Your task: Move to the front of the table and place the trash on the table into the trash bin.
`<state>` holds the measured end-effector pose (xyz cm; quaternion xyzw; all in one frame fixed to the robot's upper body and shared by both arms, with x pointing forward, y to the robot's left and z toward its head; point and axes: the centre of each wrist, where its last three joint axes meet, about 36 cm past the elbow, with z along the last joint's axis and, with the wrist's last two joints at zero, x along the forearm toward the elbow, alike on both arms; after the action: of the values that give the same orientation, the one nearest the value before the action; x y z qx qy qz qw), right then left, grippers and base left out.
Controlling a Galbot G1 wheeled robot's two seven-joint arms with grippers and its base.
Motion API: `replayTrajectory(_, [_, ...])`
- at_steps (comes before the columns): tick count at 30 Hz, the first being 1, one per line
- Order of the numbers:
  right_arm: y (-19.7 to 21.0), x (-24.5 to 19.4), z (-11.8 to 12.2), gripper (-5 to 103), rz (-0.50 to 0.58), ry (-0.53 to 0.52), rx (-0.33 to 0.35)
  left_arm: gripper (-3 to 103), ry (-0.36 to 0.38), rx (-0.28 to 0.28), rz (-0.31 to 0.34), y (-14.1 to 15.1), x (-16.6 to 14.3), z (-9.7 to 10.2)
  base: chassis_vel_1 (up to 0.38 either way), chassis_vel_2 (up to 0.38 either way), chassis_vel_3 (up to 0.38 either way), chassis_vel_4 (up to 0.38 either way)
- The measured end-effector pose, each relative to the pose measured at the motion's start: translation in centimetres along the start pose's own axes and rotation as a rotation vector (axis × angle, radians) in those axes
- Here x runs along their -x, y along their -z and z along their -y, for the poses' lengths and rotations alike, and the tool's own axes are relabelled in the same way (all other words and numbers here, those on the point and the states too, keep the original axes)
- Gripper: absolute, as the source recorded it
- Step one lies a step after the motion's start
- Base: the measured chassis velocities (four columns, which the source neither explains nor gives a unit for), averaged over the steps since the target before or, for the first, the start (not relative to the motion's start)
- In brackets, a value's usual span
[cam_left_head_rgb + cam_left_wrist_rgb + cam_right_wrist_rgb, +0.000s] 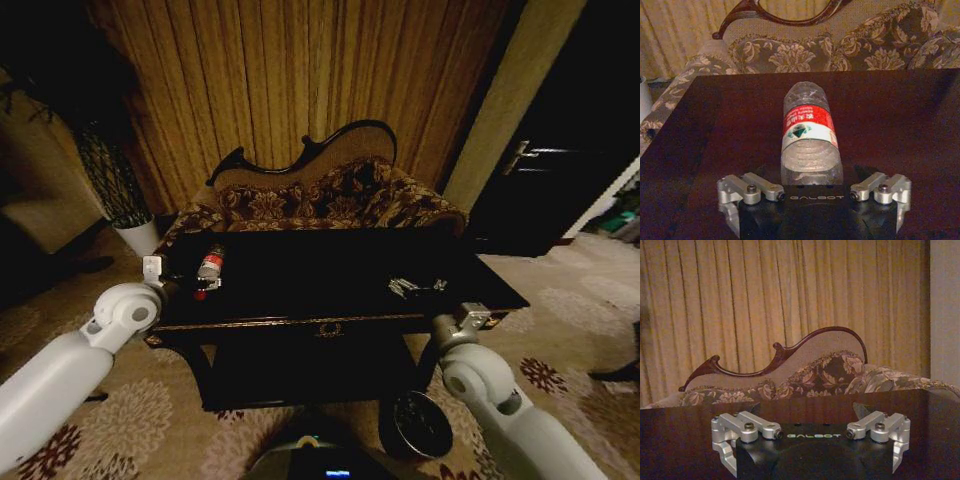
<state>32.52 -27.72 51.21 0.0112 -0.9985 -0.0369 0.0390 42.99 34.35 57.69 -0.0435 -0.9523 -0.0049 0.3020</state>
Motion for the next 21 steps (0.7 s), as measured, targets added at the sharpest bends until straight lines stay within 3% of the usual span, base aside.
replayTrajectory(1, [0.03,0.01,0.02,100,0.001,0.000,0.000,90,0.000,-0.004,-0.001,-0.06,0.00,-0.04,0.000,0.000,0.000,0.000])
replayTrajectory(4, [0.04,0.06,0.03,100,0.002,-0.001,0.000,85,-0.001,-0.007,-0.002,-0.08,-0.03,-0.08,0.000,0.000,0.000,0.000])
replayTrajectory(10, [-0.12,0.25,0.09,100,-0.001,-0.003,0.001,57,-0.001,-0.011,-0.001,-0.02,-0.04,-0.21,0.000,0.000,0.000,0.000])
replayTrajectory(13, [-0.14,0.29,0.11,100,-0.001,-0.004,0.001,53,0.000,-0.012,0.000,0.02,-0.04,-0.27,0.000,0.000,0.000,0.000])
replayTrajectory(17, [-0.18,0.36,0.14,100,-0.001,-0.005,0.000,38,-0.001,-0.014,0.005,0.07,-0.13,-0.30,0.000,0.000,0.000,0.000])
replayTrajectory(21, [-0.06,0.37,0.10,100,0.003,-0.003,0.001,33,0.003,-0.015,0.013,0.24,-0.33,-0.42,0.000,0.000,0.000,0.000])
